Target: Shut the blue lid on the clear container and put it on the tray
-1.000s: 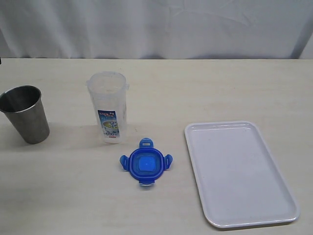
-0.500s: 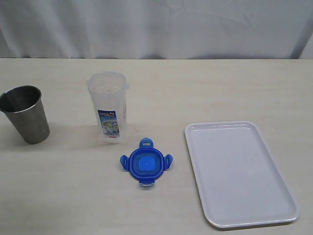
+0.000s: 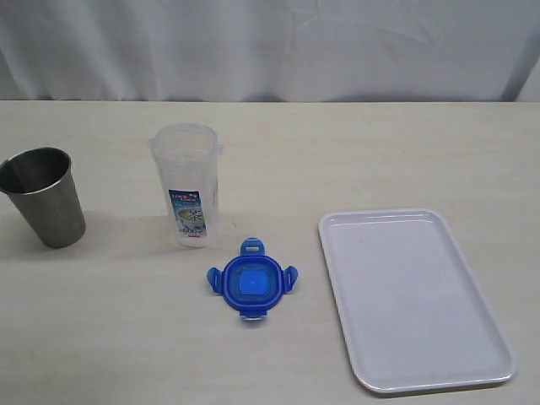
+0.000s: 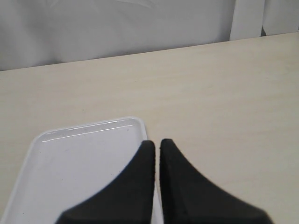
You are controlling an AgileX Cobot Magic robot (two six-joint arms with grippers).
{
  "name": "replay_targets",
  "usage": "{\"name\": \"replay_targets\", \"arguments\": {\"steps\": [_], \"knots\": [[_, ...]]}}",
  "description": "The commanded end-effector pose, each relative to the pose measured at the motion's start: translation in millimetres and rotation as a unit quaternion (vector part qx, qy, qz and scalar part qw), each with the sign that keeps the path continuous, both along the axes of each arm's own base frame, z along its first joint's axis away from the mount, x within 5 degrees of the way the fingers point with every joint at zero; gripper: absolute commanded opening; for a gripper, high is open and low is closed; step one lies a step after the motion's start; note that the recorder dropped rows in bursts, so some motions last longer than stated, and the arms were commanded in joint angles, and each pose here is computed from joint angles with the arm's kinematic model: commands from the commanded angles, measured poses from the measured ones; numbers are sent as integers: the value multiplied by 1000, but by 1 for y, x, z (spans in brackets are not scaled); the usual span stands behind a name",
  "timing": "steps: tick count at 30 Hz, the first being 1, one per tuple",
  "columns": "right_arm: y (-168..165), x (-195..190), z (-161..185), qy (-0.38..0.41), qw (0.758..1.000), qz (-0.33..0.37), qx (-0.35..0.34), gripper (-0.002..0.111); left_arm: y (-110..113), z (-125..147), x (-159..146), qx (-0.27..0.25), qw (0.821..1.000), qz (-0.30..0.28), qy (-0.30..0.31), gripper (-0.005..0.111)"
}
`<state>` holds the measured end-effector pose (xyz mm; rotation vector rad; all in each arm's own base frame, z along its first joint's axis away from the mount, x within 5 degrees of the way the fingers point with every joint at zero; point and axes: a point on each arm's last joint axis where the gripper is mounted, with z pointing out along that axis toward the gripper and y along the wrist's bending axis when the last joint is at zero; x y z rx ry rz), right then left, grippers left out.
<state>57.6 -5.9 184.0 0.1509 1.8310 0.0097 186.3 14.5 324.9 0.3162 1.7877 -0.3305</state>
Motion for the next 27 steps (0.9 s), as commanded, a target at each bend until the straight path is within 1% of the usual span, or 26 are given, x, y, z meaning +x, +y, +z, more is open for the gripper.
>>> {"name": "replay_targets", "arguments": {"steps": [1, 4, 10, 13, 15, 18, 20, 22, 23, 25, 27], "knots": [[0, 0, -1, 1, 1000, 1, 0, 4, 3, -1, -2, -7, 999, 31, 14, 86], [0, 0, -1, 1, 1000, 1, 0, 4, 4, 1, -10, 10, 998, 56, 24, 86], [0, 0, -1, 1, 1000, 1, 0, 4, 2, 16, -35, 21, 992, 122, 1, 86], [0, 0, -1, 1, 1000, 1, 0, 4, -1, 22, -40, -1, 991, 129, -18, 86], [0, 0, -1, 1, 1000, 1, 0, 4, -3, 23, -41, -11, 993, 119, -19, 86], [0, 0, -1, 1, 1000, 1, 0, 4, -1, 18, -41, 9, 992, 124, 2, 86], [0, 0, -1, 1, 1000, 1, 0, 4, 1, 16, -42, 1, 990, 140, 19, 86], [0, 0, -1, 1, 1000, 1, 0, 4, 5, 14, -42, -10, 985, 166, 35, 86], [0, 0, -1, 1, 1000, 1, 0, 4, 8, 13, -43, -22, 981, 188, 45, 86], [0, 0, -1, 1, 1000, 1, 0, 4, 15, 11, -43, -48, 969, 236, 59, 86], [0, 0, -1, 1, 1000, 1, 0, 4, 23, 9, -44, -74, 953, 287, 68, 86]]}}
